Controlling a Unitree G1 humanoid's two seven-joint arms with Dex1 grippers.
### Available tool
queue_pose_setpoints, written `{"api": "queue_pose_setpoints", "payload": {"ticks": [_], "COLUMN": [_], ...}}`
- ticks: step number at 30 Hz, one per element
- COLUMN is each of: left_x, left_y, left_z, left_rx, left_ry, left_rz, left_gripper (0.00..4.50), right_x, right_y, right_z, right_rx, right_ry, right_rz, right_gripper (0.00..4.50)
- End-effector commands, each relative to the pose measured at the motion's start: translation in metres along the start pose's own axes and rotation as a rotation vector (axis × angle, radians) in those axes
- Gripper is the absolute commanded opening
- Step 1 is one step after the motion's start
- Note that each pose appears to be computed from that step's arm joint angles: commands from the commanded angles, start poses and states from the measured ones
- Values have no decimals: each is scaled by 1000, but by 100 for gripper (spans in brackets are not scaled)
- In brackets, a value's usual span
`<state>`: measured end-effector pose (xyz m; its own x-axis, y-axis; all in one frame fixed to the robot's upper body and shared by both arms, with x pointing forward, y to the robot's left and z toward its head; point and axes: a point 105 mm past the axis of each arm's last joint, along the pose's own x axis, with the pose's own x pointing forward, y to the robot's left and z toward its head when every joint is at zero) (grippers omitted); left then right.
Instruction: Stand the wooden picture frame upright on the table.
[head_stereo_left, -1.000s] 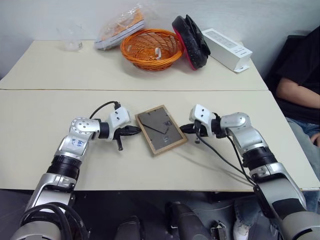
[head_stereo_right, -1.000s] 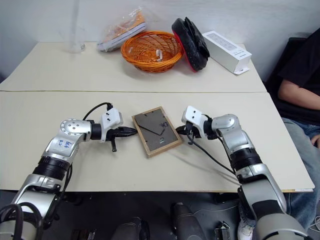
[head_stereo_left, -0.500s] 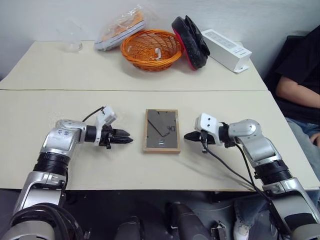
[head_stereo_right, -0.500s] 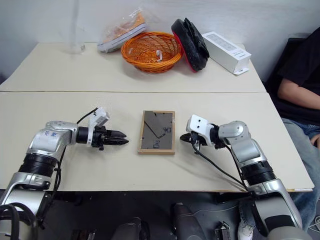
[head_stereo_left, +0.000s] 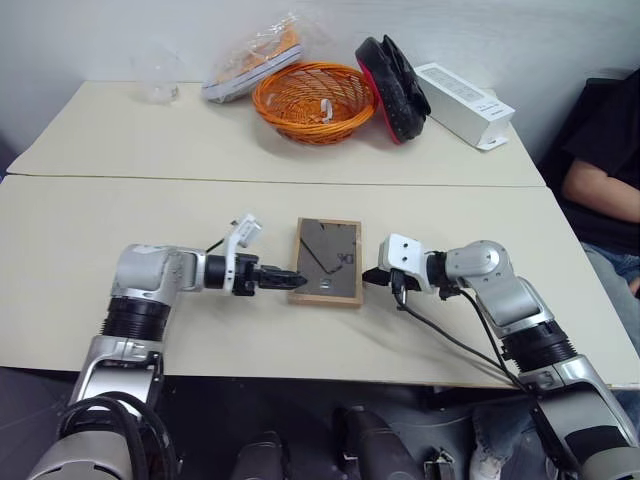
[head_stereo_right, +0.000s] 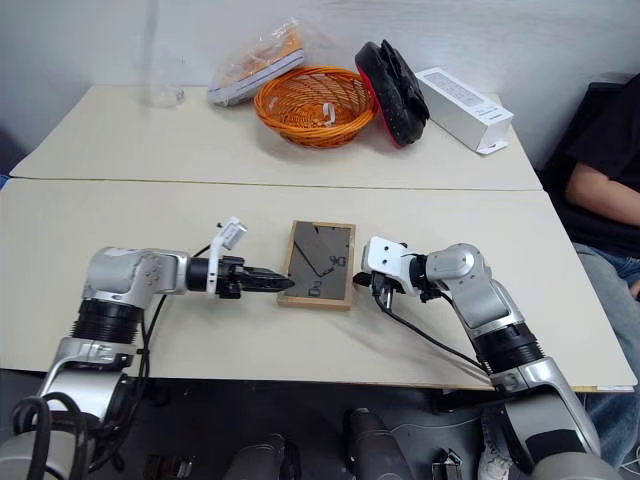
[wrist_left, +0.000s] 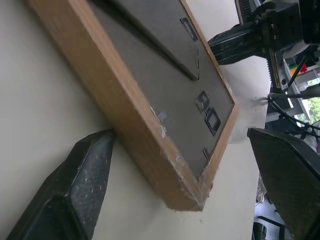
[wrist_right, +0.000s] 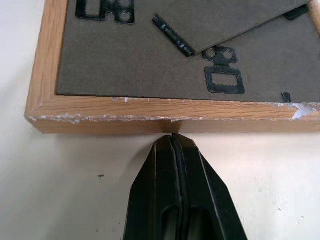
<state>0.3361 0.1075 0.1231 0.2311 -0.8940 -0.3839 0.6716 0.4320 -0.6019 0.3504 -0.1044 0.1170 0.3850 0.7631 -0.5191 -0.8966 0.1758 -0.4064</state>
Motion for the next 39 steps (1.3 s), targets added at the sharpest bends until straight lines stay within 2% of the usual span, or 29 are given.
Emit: {"api": "queue_pose_setpoints", "payload": {"ticks": [1, 3, 6, 12, 16, 21, 22, 23, 25, 28, 34, 39], "left_x": [33, 40, 41, 21, 3, -9, -9, -9, -9, -7, -2, -3], "left_y": [-7, -11, -20, -19, -26, -41, -45, -49, -55, -67, -75, -66], "left_z": [-18, -16, -7, 3, 8, 9, 8, 9, 10, 11, 11, 12], "left_rx": [-91, -106, -111, -123, -102, -24, 3, 25, 60, 128, 169, 165], "left_ry": [71, 67, 35, -11, -54, -80, -79, -81, -84, -79, -57, -49], "left_rz": [-66, -83, -118, -111, -131, -153, -156, -161, -168, -192, -200, -157], "left_gripper": [447, 447, 389, 201, 104, 106, 106, 106, 106, 106, 106, 106], "right_x": [3, 4, 3, -8, -38, -68, -67, -64, -58, -41, -24, -35], "right_y": [0, 1, 1, -3, 1, 0, -3, -4, -7, -14, -4, 19], "right_z": [12, 12, 13, 12, 16, 66, 81, 92, 108, 118, 134, 150], "right_rx": [-37, -36, -34, -20, 62, 266, 292, 309, 341, 376, 344, 319], "right_ry": [-39, -41, -44, -57, -90, -311, -362, -399, -441, -458, -478, -547], "right_rz": [1, 3, -3, -48, -28, 3, 8, 15, 23, 15, 83, 204], "right_gripper": [0, 0, 0, 0, 88, 262, 269, 303, 341, 446, 450, 450]}}
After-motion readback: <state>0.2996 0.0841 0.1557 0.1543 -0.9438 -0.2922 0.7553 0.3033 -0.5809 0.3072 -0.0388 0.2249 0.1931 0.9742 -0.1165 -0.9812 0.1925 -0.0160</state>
